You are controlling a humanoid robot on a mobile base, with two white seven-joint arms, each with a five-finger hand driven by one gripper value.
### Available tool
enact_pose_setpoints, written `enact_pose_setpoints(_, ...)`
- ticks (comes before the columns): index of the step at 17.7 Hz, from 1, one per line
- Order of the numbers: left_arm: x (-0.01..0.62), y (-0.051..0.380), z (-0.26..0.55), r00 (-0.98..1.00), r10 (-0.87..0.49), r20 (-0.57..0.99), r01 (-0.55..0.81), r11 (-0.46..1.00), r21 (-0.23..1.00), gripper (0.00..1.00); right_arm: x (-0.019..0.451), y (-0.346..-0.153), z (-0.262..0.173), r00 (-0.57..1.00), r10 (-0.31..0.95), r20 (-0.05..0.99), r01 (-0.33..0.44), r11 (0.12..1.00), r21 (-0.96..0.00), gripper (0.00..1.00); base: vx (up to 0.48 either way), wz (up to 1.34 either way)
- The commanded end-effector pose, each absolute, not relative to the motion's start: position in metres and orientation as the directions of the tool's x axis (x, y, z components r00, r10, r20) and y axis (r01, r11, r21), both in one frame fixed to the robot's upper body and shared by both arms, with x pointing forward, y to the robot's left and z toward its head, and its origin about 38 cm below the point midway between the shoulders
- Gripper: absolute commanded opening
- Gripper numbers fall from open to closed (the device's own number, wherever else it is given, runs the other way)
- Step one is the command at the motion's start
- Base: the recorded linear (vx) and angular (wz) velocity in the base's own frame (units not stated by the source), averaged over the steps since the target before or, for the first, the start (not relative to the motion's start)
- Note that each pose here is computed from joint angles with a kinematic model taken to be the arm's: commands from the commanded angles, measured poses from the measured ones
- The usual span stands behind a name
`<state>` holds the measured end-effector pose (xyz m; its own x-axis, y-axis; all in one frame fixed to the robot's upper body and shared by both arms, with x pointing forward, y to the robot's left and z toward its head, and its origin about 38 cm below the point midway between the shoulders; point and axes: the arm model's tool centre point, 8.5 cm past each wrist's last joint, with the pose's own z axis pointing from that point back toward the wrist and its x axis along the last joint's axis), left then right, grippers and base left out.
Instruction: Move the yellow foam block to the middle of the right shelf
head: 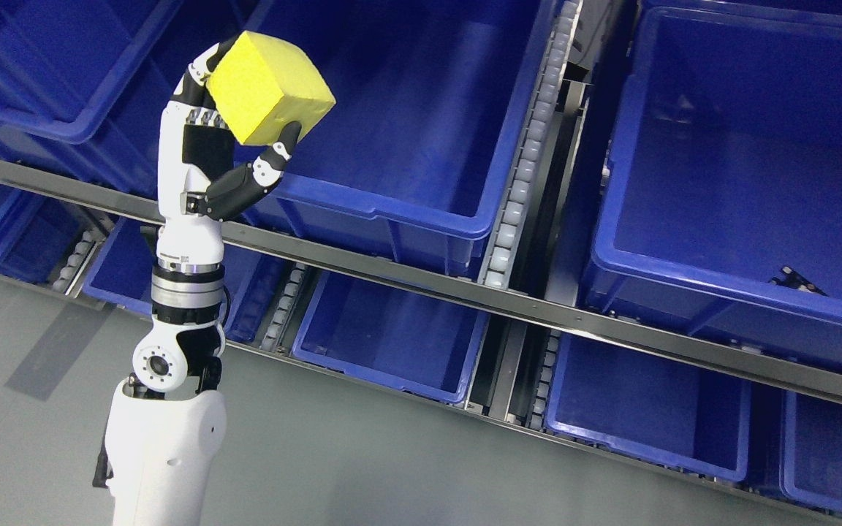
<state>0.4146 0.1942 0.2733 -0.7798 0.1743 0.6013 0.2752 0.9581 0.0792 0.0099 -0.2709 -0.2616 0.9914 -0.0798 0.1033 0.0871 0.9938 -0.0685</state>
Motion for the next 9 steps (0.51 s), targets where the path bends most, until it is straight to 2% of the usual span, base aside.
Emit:
enact_pose_setpoints(1, 0.420, 0.175, 0.345, -0.825, 0.195, 0.531, 0.315, 0.938, 0.144, 0.40, 0.018, -0.283, -0.260, 0.989, -0.076, 0.125, 0.087, 0.993, -0.086, 1.00, 0.037, -0.43)
enact_pose_setpoints(5, 0.443, 0.179, 0.357, -0.698, 0.155, 0.700, 0.285, 0.956, 0.073, 0.40, 0.018, -0.283, -0.260, 0.989, -0.076, 0.125, 0.087, 0.993, -0.086, 1.00, 0.032, -0.39)
enact_pose_setpoints(9, 0.475, 0.196, 0.363, -0.471, 0.071, 0.879, 0.134, 0.991, -0.009, 0.41, 0.018, -0.283, -0.260, 0.989, -0.076, 0.125, 0.087, 0.993, -0.086, 1.00, 0.024, -0.31)
